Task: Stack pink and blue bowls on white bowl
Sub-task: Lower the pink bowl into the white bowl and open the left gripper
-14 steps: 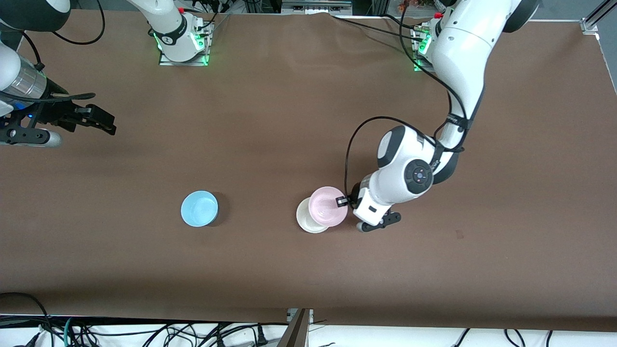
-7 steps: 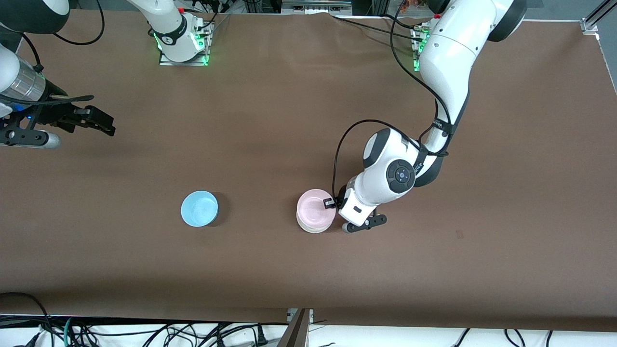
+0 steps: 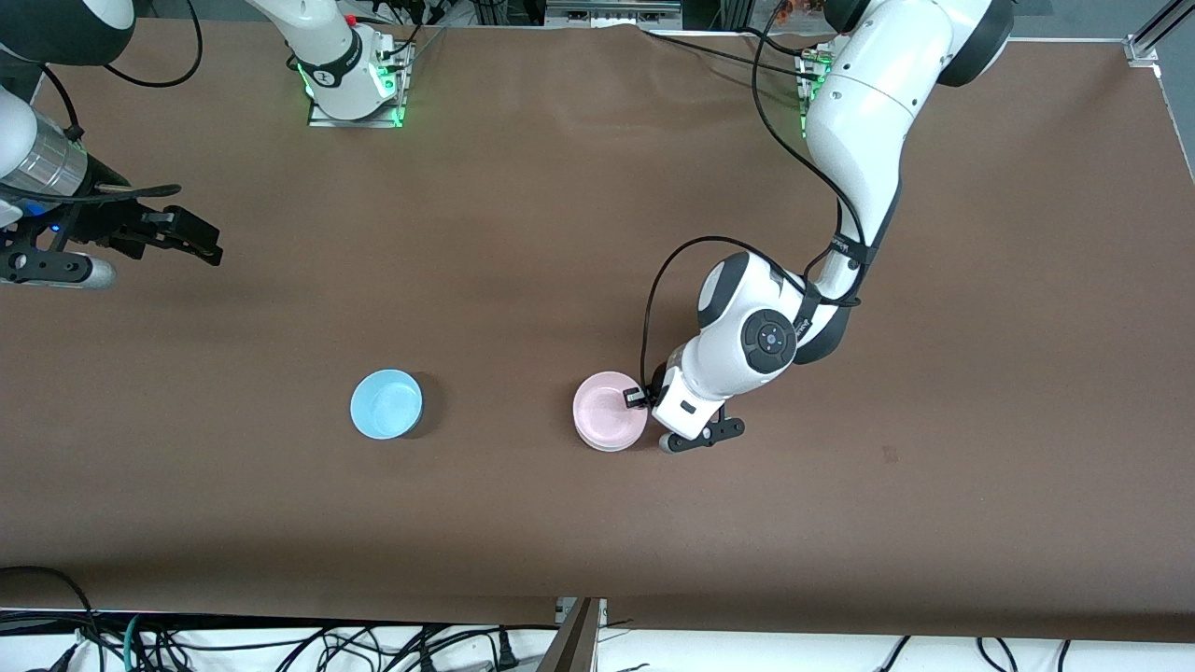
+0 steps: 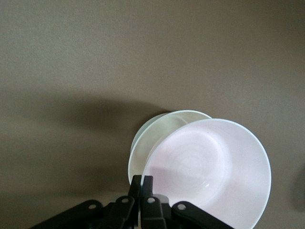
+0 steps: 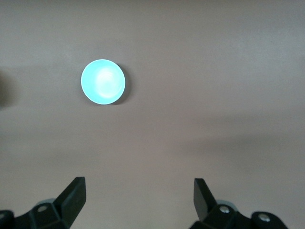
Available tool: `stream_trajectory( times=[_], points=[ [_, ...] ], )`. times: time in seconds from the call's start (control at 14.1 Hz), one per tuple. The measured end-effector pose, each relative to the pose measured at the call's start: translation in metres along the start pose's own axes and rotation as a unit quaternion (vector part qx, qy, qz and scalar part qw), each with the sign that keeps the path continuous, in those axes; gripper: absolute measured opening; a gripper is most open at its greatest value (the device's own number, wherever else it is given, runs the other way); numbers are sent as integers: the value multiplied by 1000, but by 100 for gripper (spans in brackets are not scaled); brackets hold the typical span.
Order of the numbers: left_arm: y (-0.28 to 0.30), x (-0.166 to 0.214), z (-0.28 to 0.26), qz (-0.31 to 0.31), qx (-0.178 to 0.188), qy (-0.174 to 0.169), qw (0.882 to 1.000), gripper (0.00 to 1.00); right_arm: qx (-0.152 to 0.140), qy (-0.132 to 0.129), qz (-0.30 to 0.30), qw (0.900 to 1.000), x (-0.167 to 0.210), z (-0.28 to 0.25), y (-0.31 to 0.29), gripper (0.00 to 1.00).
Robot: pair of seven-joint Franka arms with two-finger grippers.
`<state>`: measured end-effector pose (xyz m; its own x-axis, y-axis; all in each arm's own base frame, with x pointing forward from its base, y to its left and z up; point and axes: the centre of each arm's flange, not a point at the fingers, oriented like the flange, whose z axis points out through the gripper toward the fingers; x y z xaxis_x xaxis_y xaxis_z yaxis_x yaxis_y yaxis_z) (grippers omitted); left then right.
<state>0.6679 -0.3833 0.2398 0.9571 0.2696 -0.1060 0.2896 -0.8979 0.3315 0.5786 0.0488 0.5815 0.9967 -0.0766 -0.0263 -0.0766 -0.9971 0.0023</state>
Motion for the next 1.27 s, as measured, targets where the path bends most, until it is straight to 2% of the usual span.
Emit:
stream_trajectory(
  times=[1.27],
  points=[
    [-5,-1,20,2,5,3,1000,3,0,9,8,1000,6,3,7,100]
  ],
)
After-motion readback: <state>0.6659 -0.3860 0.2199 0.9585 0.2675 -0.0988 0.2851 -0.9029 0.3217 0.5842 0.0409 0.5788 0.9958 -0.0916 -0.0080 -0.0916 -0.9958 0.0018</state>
